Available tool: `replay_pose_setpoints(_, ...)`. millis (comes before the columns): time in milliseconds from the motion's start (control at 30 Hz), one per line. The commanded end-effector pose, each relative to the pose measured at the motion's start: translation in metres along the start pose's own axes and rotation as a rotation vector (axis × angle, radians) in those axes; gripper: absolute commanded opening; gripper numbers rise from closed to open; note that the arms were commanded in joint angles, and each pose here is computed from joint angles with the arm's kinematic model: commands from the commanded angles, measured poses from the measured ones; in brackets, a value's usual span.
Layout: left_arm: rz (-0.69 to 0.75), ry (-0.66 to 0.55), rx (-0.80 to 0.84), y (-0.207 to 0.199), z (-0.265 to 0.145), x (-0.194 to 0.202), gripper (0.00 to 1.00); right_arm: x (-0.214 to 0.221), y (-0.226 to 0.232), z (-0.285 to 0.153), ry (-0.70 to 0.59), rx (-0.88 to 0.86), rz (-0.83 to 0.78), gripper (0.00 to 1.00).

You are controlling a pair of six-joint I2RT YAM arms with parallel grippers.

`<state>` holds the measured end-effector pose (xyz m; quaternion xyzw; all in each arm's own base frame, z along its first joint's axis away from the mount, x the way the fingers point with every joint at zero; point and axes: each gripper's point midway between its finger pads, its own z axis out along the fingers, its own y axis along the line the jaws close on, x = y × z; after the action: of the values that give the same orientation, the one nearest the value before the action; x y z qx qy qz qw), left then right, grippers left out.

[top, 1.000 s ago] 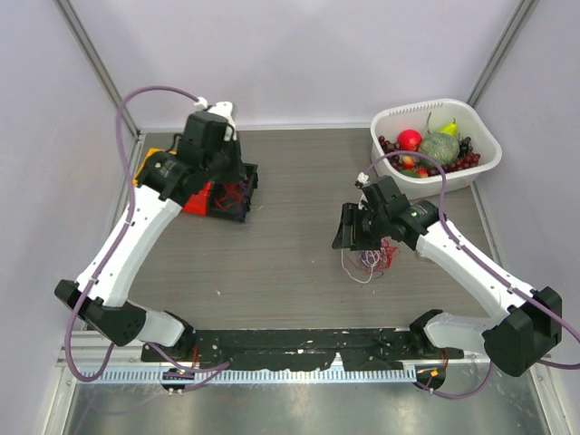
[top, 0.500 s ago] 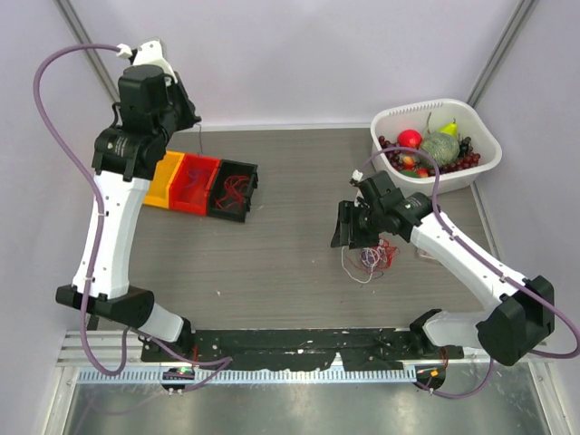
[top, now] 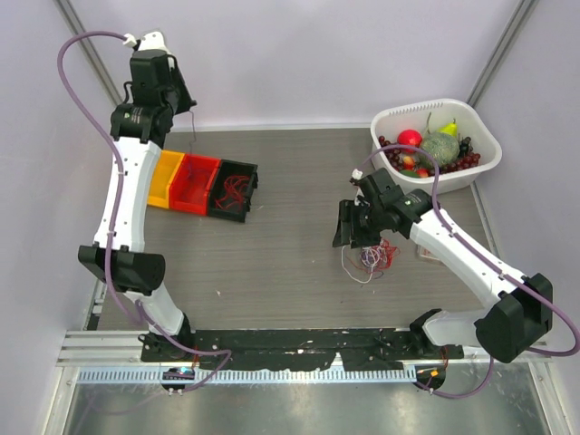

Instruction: Untangle the cables

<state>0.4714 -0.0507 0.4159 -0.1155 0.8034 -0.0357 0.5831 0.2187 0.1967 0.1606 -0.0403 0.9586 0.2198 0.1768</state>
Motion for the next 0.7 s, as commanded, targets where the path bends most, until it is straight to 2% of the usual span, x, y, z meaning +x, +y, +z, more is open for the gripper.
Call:
replay_pose_setpoints(0,-0.067,-0.087,0.013,0.014,0.015,-0.027,0.00,-0.007,0.006,-0.010,-0.021,-0.016,0.004,0.56)
replay_pose_setpoints(233,-0.229,-0.015,0.070,0.023,0.052,0.009,0.00,-0.013,-0.001,-0.002,-0.007,0.017,0.007,0.56)
replay_pose_setpoints(433,-0.308,0.026,0.073,0.031,0.073,0.035,0.00,-0.021,0.003,-0.001,-0.007,0.009,-0.008,0.55)
replay_pose_setpoints(667,-0.357,0.088,0.015,0.070,0.107,0.072,0.00,-0.016,0.003,0.005,0.028,0.001,0.004,0.55)
